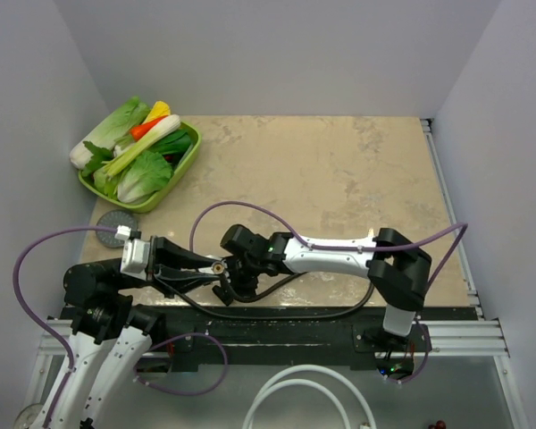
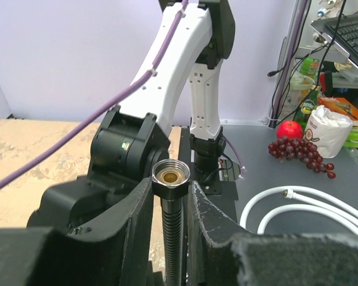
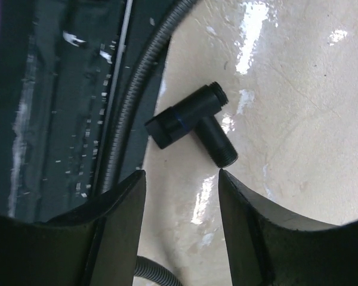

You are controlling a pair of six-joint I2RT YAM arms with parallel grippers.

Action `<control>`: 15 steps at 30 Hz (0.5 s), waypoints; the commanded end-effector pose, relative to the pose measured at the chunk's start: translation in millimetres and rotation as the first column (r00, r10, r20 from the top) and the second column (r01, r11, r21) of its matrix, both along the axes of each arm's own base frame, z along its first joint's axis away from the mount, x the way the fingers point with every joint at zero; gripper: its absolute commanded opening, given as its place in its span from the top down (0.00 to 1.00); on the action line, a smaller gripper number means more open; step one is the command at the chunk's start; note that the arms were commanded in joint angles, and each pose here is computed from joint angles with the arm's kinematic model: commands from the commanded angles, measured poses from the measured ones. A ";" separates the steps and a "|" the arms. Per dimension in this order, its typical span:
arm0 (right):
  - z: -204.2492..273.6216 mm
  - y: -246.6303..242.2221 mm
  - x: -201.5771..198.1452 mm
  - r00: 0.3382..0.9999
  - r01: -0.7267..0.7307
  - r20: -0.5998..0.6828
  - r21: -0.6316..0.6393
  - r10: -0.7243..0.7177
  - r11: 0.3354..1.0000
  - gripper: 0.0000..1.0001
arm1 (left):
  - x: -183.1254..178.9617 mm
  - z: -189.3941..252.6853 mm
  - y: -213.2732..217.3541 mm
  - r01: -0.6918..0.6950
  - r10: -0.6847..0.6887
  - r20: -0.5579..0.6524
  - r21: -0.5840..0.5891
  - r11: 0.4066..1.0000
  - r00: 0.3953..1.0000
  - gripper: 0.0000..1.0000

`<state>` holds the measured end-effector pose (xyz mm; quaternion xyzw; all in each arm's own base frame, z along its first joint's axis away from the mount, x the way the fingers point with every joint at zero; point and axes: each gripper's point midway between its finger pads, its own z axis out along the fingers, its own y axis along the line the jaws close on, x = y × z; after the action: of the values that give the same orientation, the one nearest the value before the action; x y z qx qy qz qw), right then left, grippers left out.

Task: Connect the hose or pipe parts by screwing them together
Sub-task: Move the adaptor to the center of the board.

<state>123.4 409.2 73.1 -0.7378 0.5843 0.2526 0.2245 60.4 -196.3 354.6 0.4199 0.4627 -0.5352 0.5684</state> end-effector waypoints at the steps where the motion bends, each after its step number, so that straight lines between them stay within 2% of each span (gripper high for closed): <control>1: -6.4 21.2 20.8 0.995 -0.028 0.093 0.048 0.023 0.998 0.46 | -5.6 15.1 1.7 0.006 -0.005 0.025 -0.026 1.000 1.000 1.00; 8: -21.8 40.5 18.5 0.992 -0.076 0.102 0.029 0.072 0.997 0.47 | -5.6 16.2 1.8 0.005 -0.004 0.031 -0.026 1.000 1.000 1.00; 15: -30.5 57.6 36.2 0.984 -0.017 0.179 0.046 0.009 0.999 0.48 | -4.3 16.1 1.5 0.004 -0.003 0.028 -0.026 1.000 1.000 1.00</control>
<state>140.2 441.2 26.4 -0.7650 0.5599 0.2177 0.2321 59.6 -196.3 355.9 0.4181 0.4624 -0.5381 0.5673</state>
